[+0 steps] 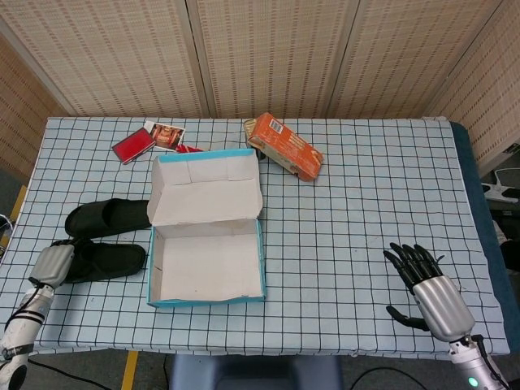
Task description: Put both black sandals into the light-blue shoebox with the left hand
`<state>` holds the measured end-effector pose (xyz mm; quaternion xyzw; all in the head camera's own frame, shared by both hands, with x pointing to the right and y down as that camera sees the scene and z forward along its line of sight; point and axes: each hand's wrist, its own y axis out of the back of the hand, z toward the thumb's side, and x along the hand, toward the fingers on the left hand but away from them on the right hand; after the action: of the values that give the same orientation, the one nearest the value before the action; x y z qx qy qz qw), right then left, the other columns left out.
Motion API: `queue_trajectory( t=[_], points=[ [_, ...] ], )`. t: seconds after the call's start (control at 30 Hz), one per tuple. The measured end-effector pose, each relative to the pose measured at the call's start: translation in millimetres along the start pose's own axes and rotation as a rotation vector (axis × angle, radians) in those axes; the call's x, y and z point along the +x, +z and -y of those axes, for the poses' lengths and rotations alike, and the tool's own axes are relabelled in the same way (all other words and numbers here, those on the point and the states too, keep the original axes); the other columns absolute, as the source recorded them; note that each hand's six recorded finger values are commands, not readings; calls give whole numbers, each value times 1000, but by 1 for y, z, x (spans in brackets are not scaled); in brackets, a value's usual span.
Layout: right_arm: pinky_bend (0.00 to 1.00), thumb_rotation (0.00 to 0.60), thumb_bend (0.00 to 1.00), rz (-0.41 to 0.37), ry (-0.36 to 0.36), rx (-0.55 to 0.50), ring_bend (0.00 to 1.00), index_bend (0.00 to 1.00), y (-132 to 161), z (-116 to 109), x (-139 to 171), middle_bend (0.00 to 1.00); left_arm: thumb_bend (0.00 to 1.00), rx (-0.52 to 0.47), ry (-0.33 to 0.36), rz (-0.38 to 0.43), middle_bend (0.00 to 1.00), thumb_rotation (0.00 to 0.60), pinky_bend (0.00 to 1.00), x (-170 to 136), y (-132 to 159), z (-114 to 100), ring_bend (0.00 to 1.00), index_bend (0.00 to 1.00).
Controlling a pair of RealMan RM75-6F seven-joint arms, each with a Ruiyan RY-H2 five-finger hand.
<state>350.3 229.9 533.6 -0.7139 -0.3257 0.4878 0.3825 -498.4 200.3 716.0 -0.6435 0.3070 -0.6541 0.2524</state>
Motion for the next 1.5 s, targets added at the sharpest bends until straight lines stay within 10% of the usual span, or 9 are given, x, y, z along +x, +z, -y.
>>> queue_trajectory(
  t=[0.37, 0.9, 1.23, 1.5],
  points=[
    [0, 539, 116, 8, 7, -1, 0, 0, -2, 2, 0, 0, 569, -35, 130, -39, 695, 600, 659, -1, -7, -14, 674, 638],
    [0, 538, 116, 3, 9, 6, 0, 0, -1, 4, -4, 0, 608, -69, 396, 47, 730, 600, 695, -7, 18, -111, 710, 678],
    [0, 538, 116, -39, -34, -17, 0, 0, 8, -11, -20, 0, 600, -223, 340, 273, 725, 600, 693, -24, 120, -130, 710, 668],
    [0, 537, 116, -43, -72, -46, 0, 0, 12, -28, -47, 0, 591, -163, 217, 427, 720, 600, 685, -24, 210, -112, 708, 651]
  ],
)
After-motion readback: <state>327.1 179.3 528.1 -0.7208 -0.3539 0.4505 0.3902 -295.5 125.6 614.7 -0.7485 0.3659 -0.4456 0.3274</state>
